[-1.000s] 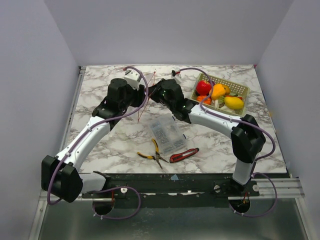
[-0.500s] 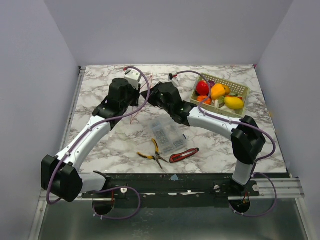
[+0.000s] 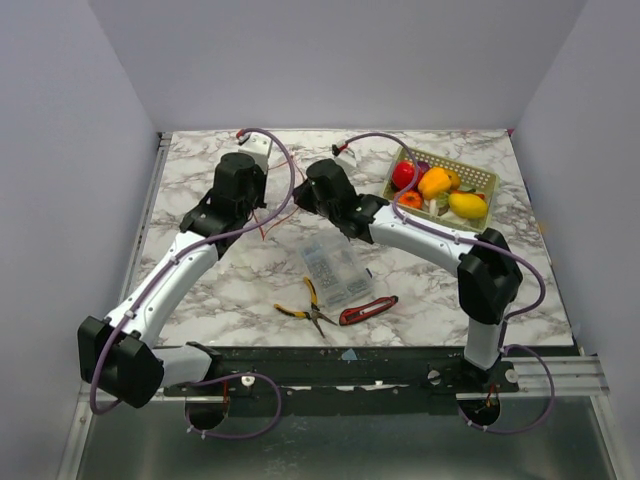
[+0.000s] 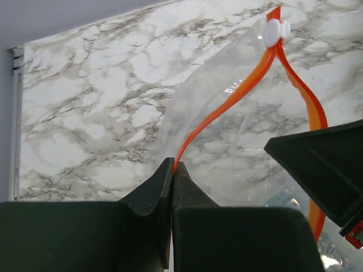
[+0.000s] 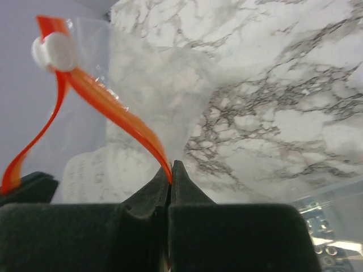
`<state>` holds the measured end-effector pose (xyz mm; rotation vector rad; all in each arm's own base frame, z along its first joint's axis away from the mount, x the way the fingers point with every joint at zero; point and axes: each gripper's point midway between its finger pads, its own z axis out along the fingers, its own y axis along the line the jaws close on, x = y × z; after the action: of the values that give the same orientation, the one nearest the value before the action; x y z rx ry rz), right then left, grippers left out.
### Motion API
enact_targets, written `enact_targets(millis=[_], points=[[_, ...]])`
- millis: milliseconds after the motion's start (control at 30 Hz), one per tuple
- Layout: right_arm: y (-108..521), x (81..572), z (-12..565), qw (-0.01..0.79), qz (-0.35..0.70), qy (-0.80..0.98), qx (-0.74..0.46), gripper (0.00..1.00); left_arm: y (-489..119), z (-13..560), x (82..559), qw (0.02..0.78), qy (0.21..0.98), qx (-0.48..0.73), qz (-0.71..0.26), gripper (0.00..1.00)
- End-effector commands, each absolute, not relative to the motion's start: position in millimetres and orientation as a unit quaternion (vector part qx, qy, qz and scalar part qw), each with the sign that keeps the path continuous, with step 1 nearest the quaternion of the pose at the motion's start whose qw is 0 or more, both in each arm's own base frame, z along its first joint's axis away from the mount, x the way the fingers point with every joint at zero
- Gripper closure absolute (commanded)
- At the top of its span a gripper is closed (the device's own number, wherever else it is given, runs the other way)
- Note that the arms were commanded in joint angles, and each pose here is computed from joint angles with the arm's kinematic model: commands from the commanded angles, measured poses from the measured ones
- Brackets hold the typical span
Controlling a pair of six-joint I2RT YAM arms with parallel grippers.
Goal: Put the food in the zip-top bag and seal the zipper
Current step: Open the zipper of the food storage bag at the center of the board, then pick up the fake fruit from the bin.
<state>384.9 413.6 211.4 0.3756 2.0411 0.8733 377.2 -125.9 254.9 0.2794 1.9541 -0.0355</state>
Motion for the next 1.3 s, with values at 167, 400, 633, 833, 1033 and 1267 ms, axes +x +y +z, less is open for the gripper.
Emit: enact_targets(millis=[167, 400, 633, 833, 1033, 1267], points=[[388, 394, 193, 0.459, 0.201, 0.863, 0.061, 0.99, -116, 271, 376, 0.560, 0.826, 0.059, -0.015, 1.00], [406, 380, 216, 0.447, 0.263, 0.855, 0.015, 0.68, -128, 249, 382, 0.503, 0.862, 0.052, -0.045, 1.00], [387, 375, 247, 0.459, 0.276, 0.844, -0.003, 0.43, -128, 242, 384, 0.485, 0.872, 0.046, -0.051, 1.00], [343, 369, 281, 0.507, 0.247, 0.826, 0.003, 0.22, -131, 241, 384, 0.481, 0.874, 0.046, -0.058, 1.00], [259, 382, 287, 0.540, 0.175, 0.820, 0.072, 0.13, -134, 248, 381, 0.482, 0.872, 0.045, -0.069, 1.00], [141, 400, 248, 0.511, 0.102, 0.833, 0.186, 0.02, -132, 255, 379, 0.493, 0.866, 0.043, -0.071, 1.00]])
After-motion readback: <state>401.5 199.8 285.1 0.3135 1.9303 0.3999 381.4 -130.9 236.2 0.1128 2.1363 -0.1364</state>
